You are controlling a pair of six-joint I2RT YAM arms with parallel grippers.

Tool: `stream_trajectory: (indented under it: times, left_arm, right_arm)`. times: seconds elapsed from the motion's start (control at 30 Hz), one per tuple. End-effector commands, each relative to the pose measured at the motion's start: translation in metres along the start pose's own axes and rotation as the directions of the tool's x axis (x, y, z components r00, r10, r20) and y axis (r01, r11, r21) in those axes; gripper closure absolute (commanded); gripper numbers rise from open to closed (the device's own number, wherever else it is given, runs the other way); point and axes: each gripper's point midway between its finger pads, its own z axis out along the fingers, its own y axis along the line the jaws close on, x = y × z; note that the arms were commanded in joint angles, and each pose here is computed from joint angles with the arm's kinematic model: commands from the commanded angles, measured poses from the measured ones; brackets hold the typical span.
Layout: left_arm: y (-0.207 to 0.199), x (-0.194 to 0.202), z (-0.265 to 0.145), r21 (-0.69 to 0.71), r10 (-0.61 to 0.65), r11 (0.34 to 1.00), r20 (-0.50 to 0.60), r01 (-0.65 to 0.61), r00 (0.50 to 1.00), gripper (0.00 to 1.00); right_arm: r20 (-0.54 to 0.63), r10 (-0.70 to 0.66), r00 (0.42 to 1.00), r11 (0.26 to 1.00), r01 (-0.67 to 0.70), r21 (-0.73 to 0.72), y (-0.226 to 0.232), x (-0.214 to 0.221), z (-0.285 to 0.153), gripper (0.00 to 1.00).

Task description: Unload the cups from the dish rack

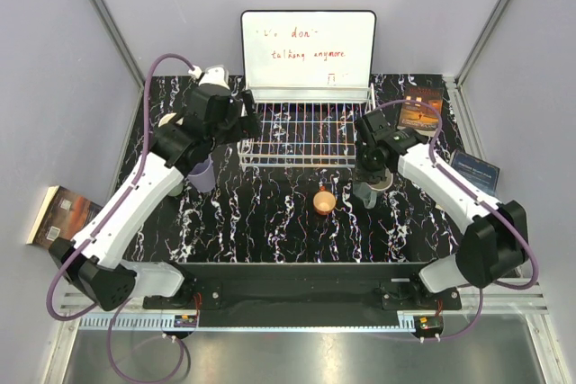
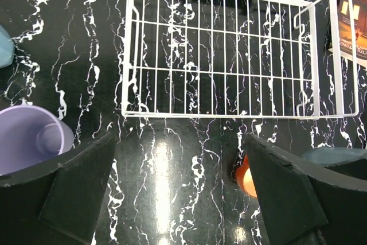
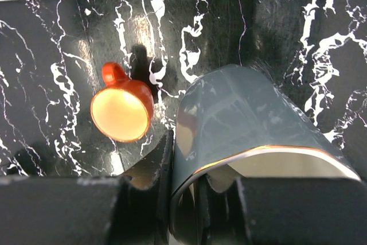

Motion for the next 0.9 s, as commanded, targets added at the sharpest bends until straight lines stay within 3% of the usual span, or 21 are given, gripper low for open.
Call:
stream_trajectory:
  times: [0.0,0.87]
  left_arm:
    - [0.010,-0.002,-0.010,-0.025,0.004,1.000,0.029,-0.004,1.000,0.01]
    - [0.024,0.032,-0.004,-0.059,-0.001,0.998,-0.045,-0.002,0.999,0.01]
  right_arm:
    - [0.066,0.005,0.998,0.999,-0.002,-0.033,0.015,-0.020,0.005,1.00]
    - [-0.042,-0.056,0.998,0.998,0.057,0.015,0.028,0.001,0.061,1.00]
